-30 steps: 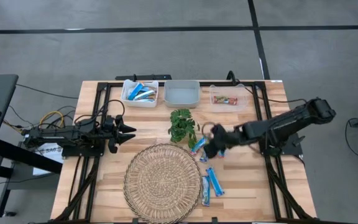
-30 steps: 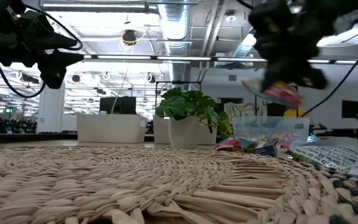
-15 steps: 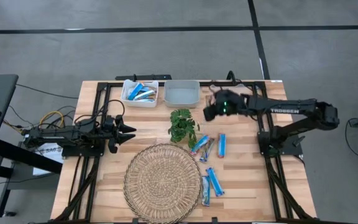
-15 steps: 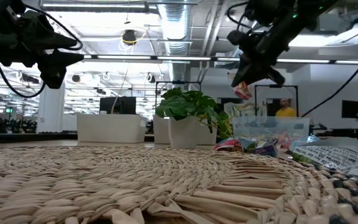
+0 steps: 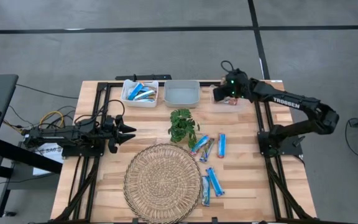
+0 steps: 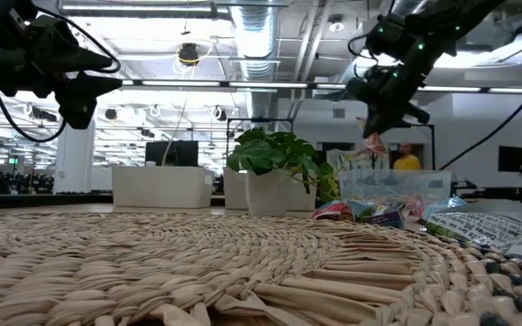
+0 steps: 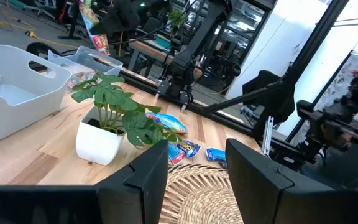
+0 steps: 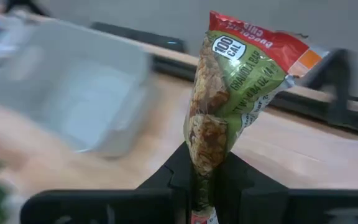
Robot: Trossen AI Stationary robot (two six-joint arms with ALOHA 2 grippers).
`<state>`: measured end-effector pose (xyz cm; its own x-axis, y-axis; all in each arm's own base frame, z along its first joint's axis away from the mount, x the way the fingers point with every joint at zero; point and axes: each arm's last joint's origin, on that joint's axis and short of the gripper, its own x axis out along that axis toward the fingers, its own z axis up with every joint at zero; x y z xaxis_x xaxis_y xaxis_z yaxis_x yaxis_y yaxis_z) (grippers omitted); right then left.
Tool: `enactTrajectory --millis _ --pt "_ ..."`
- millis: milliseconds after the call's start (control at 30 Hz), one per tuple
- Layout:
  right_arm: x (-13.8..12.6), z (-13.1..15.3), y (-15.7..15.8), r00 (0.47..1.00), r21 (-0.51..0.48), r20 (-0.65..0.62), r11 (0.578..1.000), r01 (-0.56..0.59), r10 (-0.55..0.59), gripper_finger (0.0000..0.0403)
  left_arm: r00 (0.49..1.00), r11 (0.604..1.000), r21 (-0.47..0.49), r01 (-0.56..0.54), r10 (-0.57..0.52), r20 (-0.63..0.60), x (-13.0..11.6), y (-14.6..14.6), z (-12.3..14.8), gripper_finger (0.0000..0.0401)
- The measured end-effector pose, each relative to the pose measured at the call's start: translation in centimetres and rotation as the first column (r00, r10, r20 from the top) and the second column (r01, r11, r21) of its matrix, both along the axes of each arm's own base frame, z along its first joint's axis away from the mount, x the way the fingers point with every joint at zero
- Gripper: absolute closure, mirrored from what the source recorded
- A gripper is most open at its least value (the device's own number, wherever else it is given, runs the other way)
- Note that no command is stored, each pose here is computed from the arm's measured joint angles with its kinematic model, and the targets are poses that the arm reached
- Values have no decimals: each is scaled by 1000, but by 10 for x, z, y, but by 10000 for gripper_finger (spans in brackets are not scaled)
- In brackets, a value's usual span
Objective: Pick and place Granola Bars by type
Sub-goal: Put the red granola bar into the transparent bin
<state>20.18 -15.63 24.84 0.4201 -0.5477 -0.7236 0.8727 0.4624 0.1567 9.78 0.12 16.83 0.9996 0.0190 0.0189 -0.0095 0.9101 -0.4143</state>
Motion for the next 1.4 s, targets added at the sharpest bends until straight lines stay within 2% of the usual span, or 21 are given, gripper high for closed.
enactTrajectory --millis 100,433,733,900,1033,1133,1267,1400 --pt "-8 -2 -7 998 -4 -42 999 42 -42 376 1000 1000 0 0 0 0 0 0 0 248" --pt "-16 -27 -7 991 36 -128 999 37 -32 351 1000 1000 0 0 0 0 0 0 0 248" --pt "-12 -47 -9 983 95 -182 994 47 -29 257 1000 1000 0 0 0 0 0 0 0 248" --pt "-5 -38 -2 994 80 -112 997 7 2 203 1000 1000 0 0 0 0 0 0 0 248" --pt "4 -19 8 994 106 -4 989 -105 106 175 1000 1000 0 0 0 0 0 0 0 248" --pt "12 -7 21 977 194 73 958 -212 201 166 1000 1000 0 0 0 0 0 0 0 248" --pt "23 2 46 937 349 153 870 -347 313 164 1000 1000 0 0 0 0 0 0 0 248" --pt "31 2 75 921 457 159 800 -388 356 163 1000 1000 0 0 0 0 0 0 0 248"
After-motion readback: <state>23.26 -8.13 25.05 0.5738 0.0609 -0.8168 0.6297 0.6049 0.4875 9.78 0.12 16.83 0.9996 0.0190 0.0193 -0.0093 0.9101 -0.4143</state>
